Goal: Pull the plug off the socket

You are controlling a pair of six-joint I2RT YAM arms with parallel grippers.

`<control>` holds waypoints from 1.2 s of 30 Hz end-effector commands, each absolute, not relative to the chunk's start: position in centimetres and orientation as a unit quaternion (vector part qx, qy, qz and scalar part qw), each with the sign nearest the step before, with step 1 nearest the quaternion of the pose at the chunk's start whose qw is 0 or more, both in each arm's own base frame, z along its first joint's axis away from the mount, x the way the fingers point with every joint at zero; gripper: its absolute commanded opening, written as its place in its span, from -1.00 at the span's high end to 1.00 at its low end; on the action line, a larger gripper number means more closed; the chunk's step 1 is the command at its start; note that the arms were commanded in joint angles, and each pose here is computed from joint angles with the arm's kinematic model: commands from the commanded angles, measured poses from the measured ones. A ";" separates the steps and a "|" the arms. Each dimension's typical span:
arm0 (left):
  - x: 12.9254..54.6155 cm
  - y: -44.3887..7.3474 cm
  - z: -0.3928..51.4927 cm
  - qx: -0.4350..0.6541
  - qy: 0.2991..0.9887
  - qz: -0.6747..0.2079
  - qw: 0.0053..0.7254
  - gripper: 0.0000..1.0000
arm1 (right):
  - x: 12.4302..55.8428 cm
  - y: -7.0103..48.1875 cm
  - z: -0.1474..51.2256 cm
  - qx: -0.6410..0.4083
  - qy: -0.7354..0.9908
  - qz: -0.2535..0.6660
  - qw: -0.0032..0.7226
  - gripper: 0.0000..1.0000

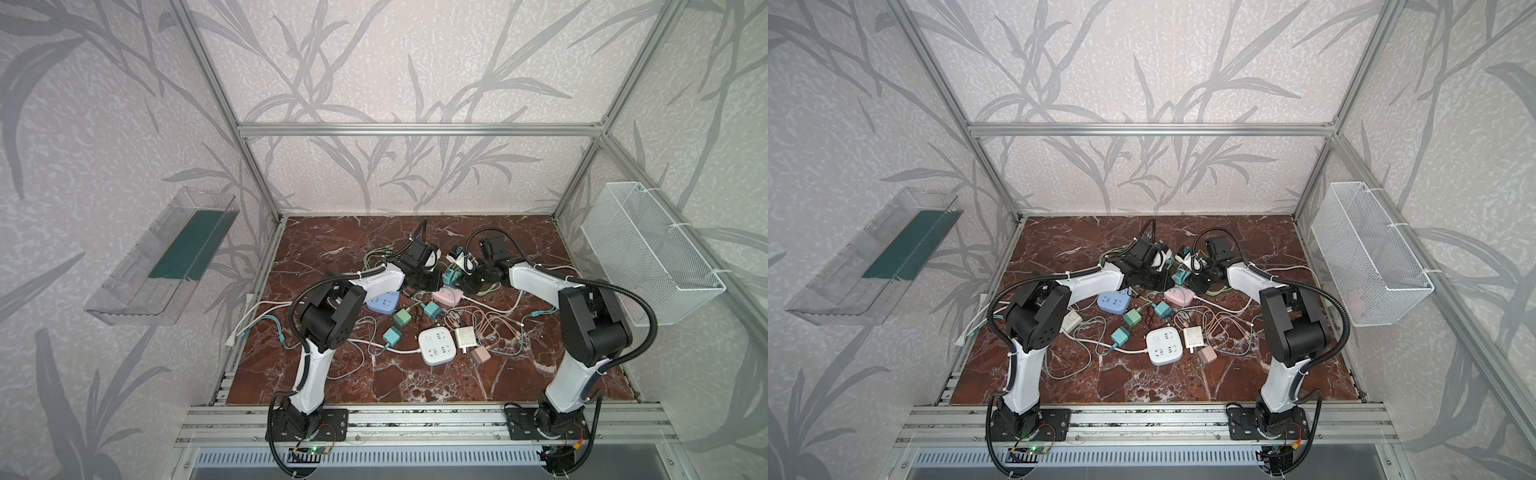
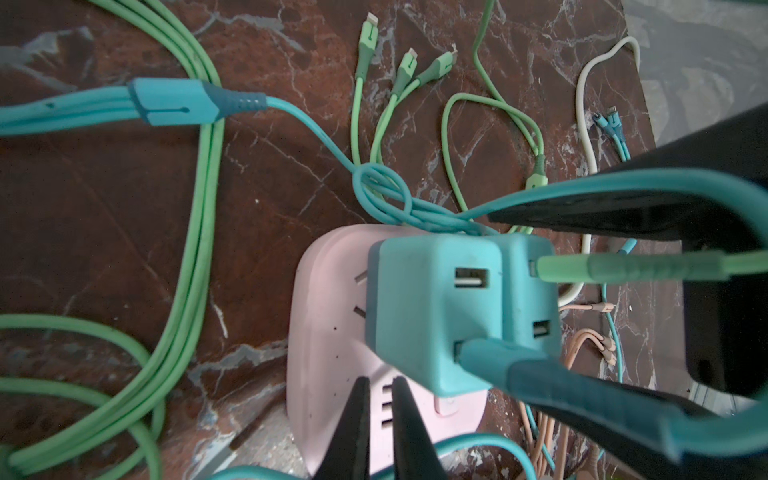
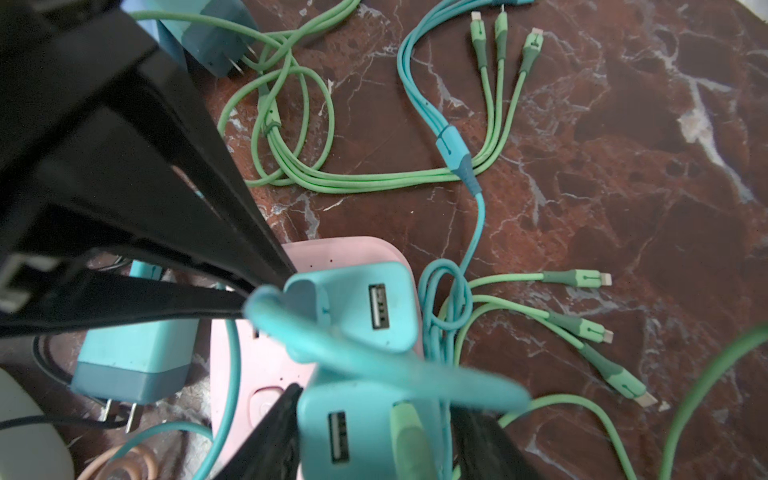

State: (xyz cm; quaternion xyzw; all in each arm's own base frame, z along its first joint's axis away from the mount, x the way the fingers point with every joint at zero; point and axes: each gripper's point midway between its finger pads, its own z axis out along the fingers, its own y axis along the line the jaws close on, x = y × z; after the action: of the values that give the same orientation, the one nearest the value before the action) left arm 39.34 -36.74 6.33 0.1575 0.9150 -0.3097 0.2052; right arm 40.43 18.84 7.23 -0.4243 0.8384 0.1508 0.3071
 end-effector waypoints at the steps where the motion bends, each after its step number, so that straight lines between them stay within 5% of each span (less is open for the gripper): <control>1: 39.1 -36.7 5.1 0.150 0.918 -0.314 0.191 0.72 | 40.6 19.1 7.3 -0.431 0.838 0.150 0.300 -0.11; 36: 38.1 -34.0 2.2 0.115 0.955 -0.238 0.138 0.74 | 40.4 20.1 9.8 -0.418 0.831 0.182 0.318 0.56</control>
State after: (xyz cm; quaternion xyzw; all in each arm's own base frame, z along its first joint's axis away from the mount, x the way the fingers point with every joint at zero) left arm 39.67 -36.03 5.37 0.1349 0.9298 -0.2856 0.1889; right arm 39.98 19.07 7.30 -0.4198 0.8431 0.1633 0.2938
